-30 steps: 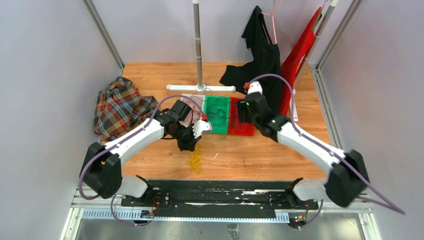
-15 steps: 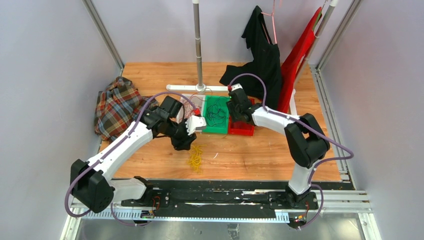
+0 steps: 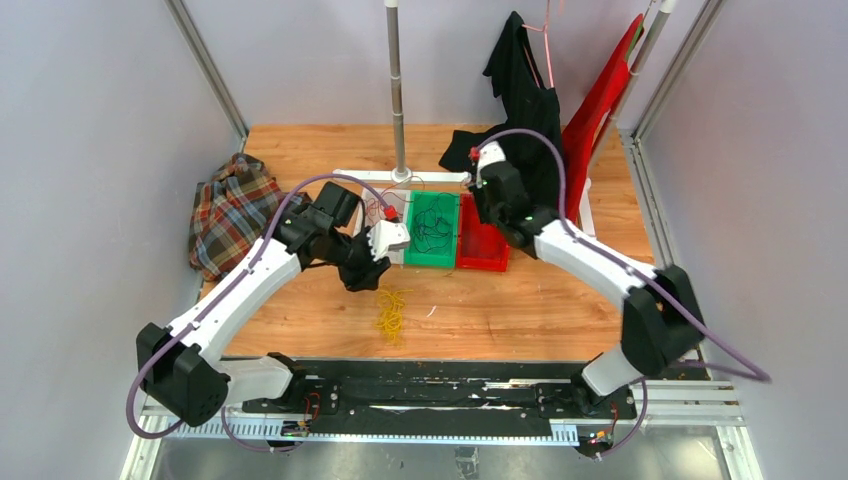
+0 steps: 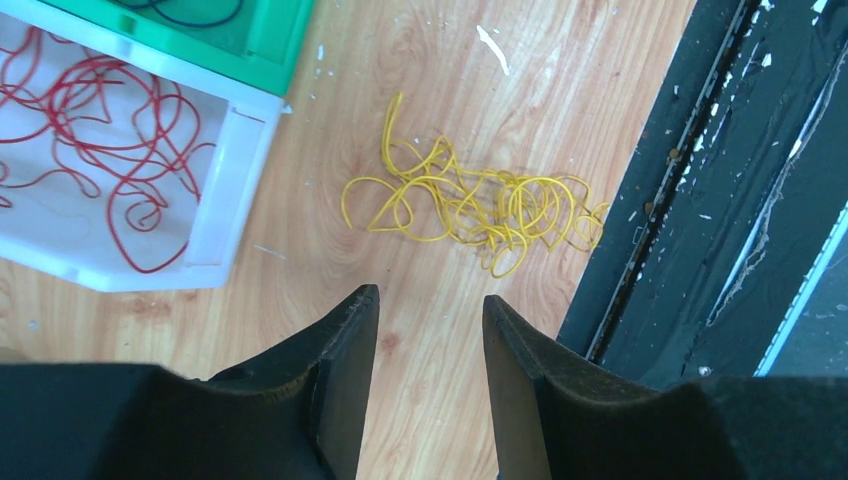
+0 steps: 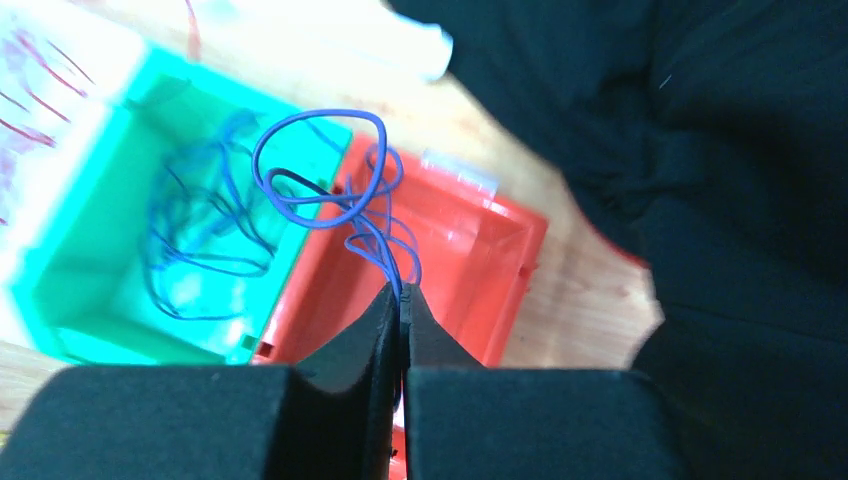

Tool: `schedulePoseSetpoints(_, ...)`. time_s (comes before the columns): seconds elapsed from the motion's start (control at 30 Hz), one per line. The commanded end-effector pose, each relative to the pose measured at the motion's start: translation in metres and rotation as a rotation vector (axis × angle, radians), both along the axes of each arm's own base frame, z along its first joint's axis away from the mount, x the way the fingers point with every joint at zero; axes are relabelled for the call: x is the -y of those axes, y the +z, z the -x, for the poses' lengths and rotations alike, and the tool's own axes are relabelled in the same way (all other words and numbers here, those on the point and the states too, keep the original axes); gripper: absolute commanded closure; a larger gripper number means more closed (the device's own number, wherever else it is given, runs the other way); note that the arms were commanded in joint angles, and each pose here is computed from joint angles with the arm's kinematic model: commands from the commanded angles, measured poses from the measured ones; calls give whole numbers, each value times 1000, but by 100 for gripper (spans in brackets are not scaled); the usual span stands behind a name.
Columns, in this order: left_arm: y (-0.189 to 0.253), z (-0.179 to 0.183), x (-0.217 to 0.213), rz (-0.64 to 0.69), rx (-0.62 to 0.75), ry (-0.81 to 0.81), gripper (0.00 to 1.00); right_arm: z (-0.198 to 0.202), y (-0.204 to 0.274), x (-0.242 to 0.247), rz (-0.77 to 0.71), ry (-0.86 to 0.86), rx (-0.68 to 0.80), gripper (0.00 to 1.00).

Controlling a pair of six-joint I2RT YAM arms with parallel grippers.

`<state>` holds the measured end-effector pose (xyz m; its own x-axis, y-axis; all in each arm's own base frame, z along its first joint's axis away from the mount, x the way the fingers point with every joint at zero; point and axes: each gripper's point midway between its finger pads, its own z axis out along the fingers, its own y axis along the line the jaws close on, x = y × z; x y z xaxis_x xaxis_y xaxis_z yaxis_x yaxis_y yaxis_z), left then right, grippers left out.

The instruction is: Untangle the cables

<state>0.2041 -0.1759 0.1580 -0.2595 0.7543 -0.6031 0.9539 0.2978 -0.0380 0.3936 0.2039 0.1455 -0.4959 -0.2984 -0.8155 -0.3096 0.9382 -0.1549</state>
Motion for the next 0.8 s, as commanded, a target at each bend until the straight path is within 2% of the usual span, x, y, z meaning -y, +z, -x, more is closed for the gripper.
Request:
schedulePoseSetpoints(0.0, 18, -7, -1, 15, 46, 8, 53, 6, 69, 5, -112, 14, 151, 99)
schedulePoseSetpoints(0.23, 24, -7, -3, 26, 57, 22, 53, 25, 124, -29, -287, 128, 218, 99)
schedulePoseSetpoints(0.5, 27, -3, -5, 30, 67, 19, 53, 32, 193, -77, -399, 236, 301, 99)
schedulePoseSetpoints(0.77, 27, -1, -6, 35, 69, 19, 53, 33, 198, -110, -408, 295, 295, 99)
